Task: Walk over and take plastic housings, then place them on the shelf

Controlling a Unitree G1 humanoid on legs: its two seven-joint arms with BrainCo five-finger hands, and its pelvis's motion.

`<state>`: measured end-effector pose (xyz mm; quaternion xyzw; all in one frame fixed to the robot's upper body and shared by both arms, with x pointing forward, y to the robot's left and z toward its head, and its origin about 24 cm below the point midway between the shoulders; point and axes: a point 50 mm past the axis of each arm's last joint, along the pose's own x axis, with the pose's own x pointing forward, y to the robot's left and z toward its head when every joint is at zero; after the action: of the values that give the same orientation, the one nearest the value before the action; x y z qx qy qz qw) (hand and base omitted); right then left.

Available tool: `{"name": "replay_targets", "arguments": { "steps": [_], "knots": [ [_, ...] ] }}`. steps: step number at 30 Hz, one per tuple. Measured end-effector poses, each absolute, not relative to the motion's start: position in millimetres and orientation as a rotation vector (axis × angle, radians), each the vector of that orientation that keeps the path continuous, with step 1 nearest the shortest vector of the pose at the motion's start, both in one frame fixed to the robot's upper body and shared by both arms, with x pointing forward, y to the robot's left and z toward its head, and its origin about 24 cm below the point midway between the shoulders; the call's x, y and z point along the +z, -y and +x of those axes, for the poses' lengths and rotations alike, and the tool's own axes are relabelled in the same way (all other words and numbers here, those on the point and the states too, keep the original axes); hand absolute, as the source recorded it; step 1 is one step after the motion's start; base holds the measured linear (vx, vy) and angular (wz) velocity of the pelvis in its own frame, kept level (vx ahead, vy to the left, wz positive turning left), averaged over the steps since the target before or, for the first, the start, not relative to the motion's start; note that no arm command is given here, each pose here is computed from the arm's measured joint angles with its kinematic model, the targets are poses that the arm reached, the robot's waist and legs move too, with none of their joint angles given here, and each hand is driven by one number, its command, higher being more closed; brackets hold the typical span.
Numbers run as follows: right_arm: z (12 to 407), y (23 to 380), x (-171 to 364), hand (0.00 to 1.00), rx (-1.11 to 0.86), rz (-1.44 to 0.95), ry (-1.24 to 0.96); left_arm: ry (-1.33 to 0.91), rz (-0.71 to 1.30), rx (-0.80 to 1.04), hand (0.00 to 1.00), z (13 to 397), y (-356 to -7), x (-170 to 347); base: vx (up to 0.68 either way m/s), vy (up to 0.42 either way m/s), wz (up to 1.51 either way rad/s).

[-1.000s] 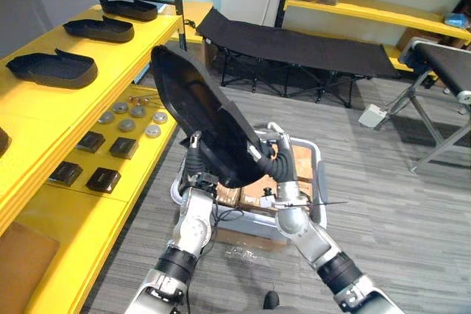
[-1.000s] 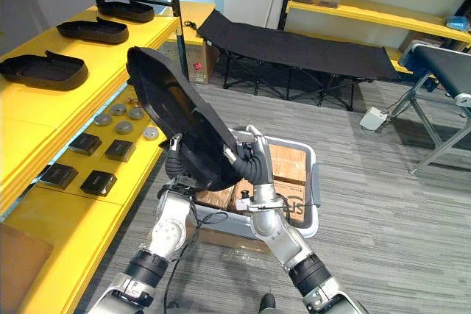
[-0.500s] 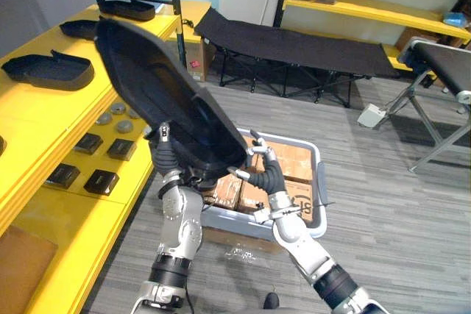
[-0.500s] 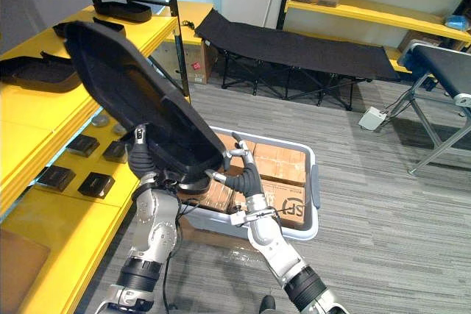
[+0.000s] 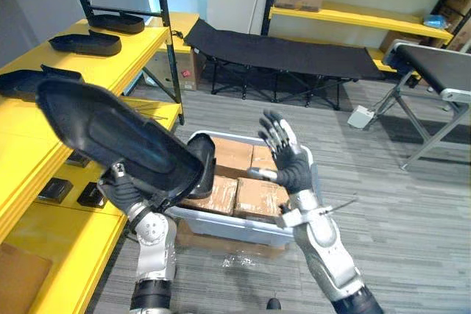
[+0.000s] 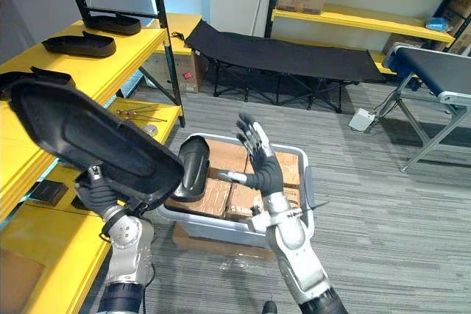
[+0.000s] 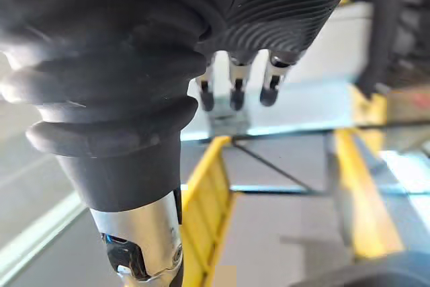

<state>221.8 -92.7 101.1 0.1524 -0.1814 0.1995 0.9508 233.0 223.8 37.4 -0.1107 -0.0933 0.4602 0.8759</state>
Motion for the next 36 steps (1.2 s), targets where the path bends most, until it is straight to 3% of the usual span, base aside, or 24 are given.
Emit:
{"name": "replay_targets", "arguments": {
  "steps": [4,7,9,11,14,20,28,36],
  "knots": [
    [214,113,87,0.0,0.326,0.353,0.307,0.222,-0.229,1.015,1.0,219,-234,33,0.01,0.019,-0.14],
    [206,137,64,0.0,0.157,0.333,0.209,0.27,-0.231,1.017,1.0,210,-237,36,0.0,0.018,-0.11],
    [200,160,39,0.0,-0.042,0.334,0.096,0.377,-0.289,0.945,1.0,197,-234,52,-0.01,0.015,-0.1],
    [195,169,31,0.0,-0.101,0.337,0.065,0.463,-0.315,0.896,1.0,184,-228,69,0.0,0.021,-0.18],
    [196,167,32,0.0,-0.08,0.335,0.076,0.553,-0.306,0.794,1.0,180,-223,89,0.0,0.007,-0.04],
    [218,146,42,0.0,0.02,0.335,0.12,0.559,-0.205,0.77,1.0,181,-222,96,-0.02,-0.001,0.3],
    [243,128,31,0.0,0.102,0.504,0.06,0.593,0.058,0.903,1.0,131,-253,116,0.05,0.001,0.86],
    [261,108,45,0.0,0.163,0.59,0.113,0.502,0.139,0.972,1.0,95,-272,108,0.03,0.025,0.59]
  ]
}}
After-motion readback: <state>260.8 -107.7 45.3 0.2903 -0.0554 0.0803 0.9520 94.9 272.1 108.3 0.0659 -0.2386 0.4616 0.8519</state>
